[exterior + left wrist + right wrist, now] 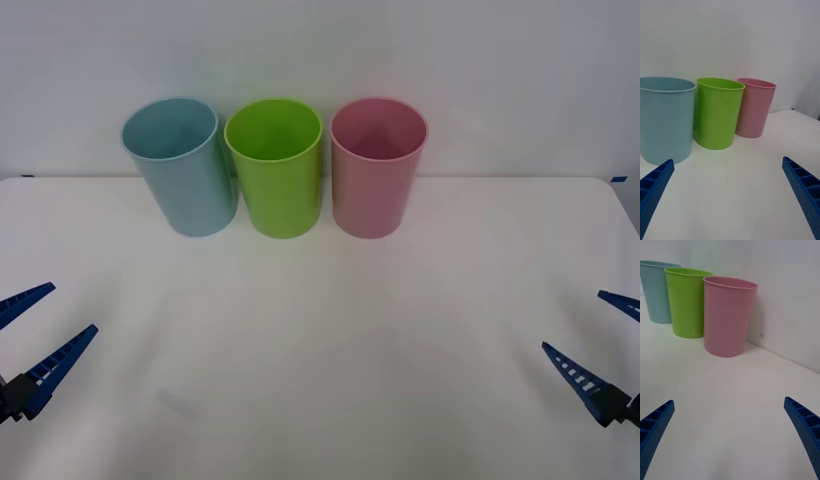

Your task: Grasp the object on the table and drop it into the matching bin: aluminum can to the light blue bin, PET bottle to the pink bin.

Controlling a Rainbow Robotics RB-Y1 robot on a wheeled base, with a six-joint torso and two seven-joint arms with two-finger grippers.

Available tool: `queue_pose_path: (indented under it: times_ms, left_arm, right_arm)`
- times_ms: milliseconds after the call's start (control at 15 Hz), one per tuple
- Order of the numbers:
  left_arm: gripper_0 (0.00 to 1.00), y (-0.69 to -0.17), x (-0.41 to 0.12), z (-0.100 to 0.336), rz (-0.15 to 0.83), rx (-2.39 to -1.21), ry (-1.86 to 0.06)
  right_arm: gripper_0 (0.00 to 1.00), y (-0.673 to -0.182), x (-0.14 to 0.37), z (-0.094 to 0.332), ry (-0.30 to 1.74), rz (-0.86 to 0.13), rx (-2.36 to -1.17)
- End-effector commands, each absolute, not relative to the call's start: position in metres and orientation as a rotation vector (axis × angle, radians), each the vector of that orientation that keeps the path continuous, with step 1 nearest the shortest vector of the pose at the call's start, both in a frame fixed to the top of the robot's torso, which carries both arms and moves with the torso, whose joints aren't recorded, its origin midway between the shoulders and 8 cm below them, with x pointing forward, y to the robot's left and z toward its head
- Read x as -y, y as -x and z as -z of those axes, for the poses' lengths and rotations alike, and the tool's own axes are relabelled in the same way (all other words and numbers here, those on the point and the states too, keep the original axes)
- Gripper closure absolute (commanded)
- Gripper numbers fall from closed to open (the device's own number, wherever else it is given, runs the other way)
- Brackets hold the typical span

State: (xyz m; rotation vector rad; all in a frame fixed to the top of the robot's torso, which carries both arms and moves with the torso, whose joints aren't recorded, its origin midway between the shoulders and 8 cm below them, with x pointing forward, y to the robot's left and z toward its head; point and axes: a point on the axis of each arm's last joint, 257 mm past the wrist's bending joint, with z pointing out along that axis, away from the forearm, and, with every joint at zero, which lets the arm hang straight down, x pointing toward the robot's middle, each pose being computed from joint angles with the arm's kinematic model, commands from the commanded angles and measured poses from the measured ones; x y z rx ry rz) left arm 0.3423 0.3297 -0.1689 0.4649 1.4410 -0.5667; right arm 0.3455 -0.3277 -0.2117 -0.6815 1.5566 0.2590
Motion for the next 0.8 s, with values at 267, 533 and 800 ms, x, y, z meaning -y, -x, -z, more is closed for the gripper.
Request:
queue_pose_path:
  times_ms: [267,533,800]
  left_arm:
    - [0.00,-0.342,-0.330,0.169,0.567,-1.441,-0.465]
    - [0.00,-0.342,-0.330,0.169,0.567,-1.441,-0.465]
    - [0.00,-0.342,-0.330,0.169,0.567,-1.441,-0.465]
  right_arm:
    - [0.00,-0.322,0.313,0.221,0.699,-0.367,-1.541]
    - [0.00,-0.313,0.311,0.227,0.707,-0.424,-1.533]
    - [0.00,-0.312,0.312,0.227,0.706,-0.423,-1.535]
